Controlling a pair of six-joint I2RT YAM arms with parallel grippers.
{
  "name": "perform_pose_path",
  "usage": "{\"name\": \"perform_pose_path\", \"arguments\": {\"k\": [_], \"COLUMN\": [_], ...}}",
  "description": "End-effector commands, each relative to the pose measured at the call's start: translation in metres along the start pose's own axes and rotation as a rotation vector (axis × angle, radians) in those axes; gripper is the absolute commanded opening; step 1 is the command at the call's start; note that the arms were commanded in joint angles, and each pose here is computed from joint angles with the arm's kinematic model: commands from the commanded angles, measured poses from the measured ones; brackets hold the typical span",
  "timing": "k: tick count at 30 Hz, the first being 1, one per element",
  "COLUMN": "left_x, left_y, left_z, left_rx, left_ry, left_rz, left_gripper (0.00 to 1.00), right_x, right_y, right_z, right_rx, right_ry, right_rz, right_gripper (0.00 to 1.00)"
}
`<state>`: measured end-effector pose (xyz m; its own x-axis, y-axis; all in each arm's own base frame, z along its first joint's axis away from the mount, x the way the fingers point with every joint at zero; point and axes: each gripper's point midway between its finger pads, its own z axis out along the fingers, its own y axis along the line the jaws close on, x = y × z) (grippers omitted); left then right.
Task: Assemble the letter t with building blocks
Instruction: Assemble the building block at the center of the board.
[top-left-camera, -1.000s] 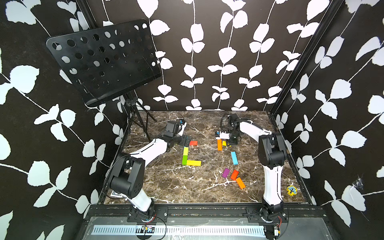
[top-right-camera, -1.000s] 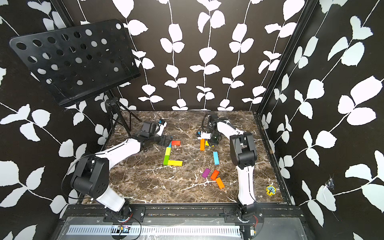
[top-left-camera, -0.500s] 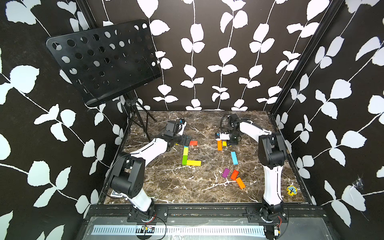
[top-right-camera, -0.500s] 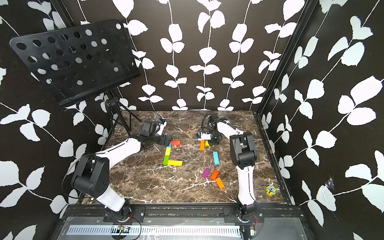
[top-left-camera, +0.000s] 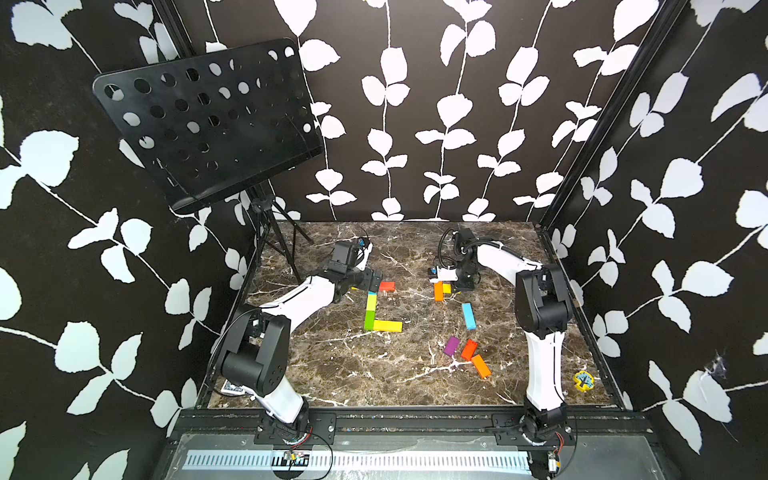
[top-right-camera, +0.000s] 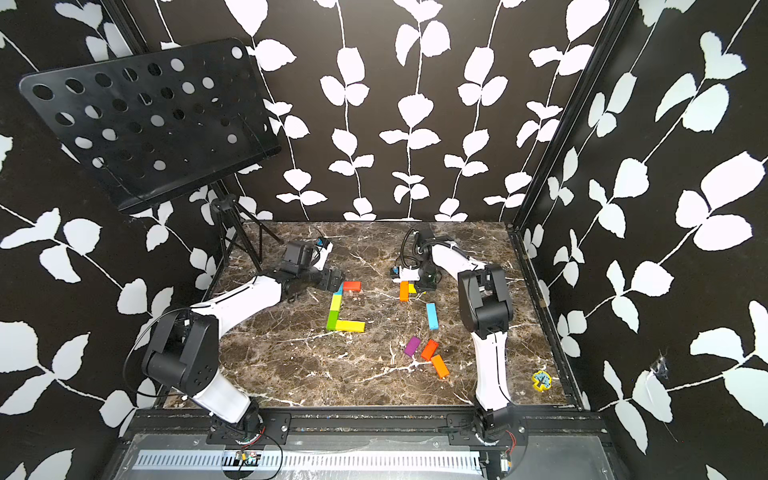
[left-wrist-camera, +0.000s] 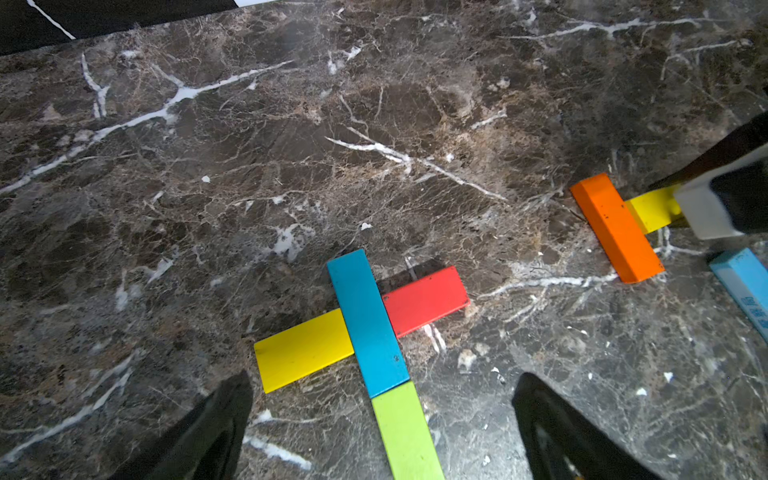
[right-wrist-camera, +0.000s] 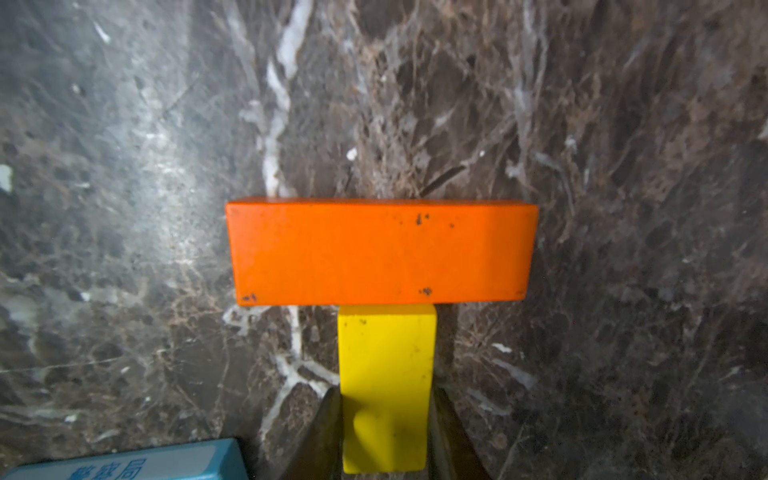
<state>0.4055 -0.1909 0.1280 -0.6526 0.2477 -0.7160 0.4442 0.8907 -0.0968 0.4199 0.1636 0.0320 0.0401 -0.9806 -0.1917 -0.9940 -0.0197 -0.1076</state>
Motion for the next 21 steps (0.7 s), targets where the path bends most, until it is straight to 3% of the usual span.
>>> {"name": "perform_pose_path", "arguments": {"k": [1, 21], "left_x": [-0.0018, -0.0013], "left_y": [0.0009, 0.0006], "left_z": [-0.0041, -0.0008], "left_rx": [0.001, 0.005], "left_ry": [-0.003, -0.002], "left_rz": [-0.010, -0.014], "left_gripper": [0.99, 0.99], "right_x": [-0.0005, -0.0039], "right_y": [0.0161, 0.0202], "right_z": [0.0054, 0.0104], "right_rx": [-0.058, -0.083], "right_ry": [-0.006, -0.019], "right_rz": [-0.018, -0.007], "right_gripper": [0.24, 0.34]}}
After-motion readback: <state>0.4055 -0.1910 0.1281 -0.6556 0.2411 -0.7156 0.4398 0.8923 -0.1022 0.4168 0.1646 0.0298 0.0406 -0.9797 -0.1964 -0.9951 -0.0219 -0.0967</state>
